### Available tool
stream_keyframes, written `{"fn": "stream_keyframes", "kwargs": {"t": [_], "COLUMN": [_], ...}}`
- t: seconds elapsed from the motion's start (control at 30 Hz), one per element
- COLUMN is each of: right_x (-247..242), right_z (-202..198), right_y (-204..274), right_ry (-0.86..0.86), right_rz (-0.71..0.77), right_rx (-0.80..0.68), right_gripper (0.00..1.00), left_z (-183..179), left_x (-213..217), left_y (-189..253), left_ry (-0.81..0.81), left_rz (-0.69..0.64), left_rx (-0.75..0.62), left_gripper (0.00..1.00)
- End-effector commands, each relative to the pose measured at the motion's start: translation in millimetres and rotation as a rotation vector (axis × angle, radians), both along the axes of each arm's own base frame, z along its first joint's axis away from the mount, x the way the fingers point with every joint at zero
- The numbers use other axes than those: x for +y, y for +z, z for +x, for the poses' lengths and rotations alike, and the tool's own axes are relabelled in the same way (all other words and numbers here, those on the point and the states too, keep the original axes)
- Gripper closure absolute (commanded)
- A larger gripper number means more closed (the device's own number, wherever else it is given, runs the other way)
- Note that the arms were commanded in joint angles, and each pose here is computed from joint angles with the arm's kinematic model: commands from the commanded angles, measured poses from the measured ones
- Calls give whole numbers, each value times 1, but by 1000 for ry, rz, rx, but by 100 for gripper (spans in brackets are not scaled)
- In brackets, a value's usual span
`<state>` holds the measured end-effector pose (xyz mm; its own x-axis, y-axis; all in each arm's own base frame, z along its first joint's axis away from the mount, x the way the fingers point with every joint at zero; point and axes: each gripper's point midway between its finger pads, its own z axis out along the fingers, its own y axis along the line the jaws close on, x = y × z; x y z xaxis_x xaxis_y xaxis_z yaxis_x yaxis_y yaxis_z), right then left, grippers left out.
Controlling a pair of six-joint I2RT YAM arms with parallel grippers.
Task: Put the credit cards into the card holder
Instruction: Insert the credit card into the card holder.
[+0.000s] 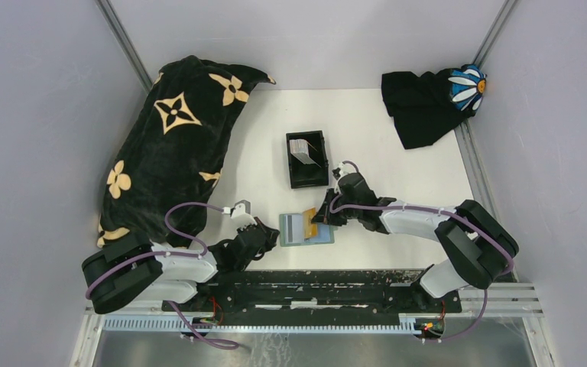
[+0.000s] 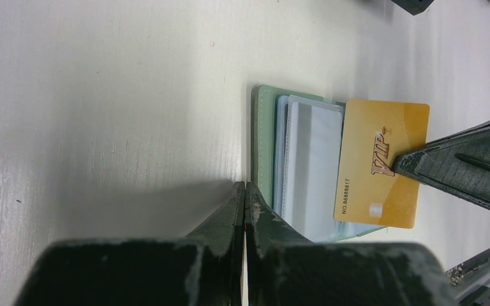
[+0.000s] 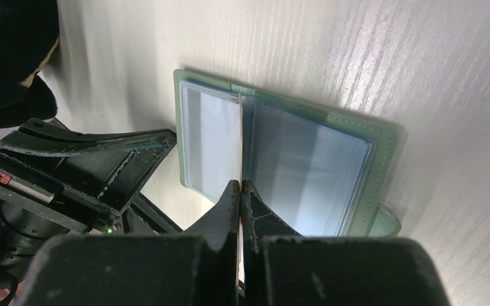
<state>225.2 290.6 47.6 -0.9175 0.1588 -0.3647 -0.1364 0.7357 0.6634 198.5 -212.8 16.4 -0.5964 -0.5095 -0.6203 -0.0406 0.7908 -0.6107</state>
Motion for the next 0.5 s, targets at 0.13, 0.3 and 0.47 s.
{"fn": "stream_keyframes", "kwargs": {"t": [0.13, 0.3, 0.47], "right_x": [2, 0, -2], "right_z": [1, -3, -6], "right_y": [0, -5, -10], "right_ry": [-4, -7, -7], "right_rz": [29, 31, 29], "right_rx": [-14, 1, 9], "right_gripper": [99, 99, 99], "left_z": [4, 4, 4], "left_x": [0, 0, -1], "left_y": [-1, -1, -1], "left_ry": [36, 36, 32], "left_rz": [1, 2, 2], "left_rx": [1, 3, 3], "left_gripper": [97, 97, 97]}}
